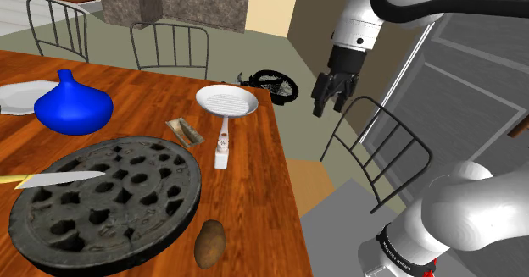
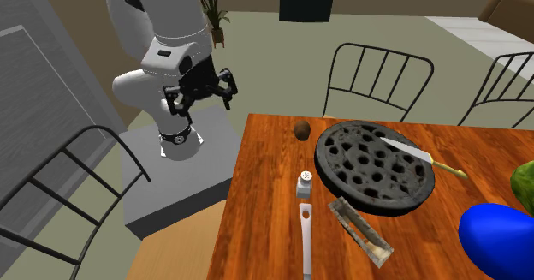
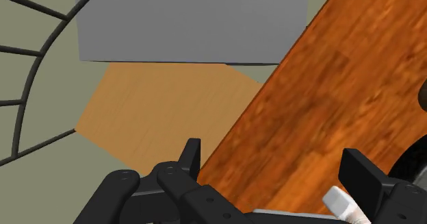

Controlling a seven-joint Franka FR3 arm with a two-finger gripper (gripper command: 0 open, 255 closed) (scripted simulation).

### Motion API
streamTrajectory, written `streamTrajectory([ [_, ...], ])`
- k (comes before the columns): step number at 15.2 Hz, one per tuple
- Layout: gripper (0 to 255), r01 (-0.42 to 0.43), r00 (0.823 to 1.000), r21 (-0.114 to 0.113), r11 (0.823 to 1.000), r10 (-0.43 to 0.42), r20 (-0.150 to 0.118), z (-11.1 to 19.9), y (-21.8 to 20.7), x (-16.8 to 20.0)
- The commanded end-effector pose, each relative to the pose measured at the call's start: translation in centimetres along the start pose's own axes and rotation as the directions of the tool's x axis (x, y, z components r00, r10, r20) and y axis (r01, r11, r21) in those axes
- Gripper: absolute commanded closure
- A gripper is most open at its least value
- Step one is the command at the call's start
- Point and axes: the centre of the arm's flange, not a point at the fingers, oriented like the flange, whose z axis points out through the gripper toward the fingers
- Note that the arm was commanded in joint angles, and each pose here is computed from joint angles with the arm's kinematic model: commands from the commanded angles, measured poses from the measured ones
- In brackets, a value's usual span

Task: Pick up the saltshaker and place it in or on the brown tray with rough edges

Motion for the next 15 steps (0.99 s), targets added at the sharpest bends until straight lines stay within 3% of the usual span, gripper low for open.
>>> streamTrajectory([
  [1,0,-0.001,1.0,0.004,1.0,0.001,-0.006,1.1,-1.7,1.5],
  [15,0,-0.009,0.999,0.024,1.0,0.009,-0.032,9.4,-12.5,13.2],
])
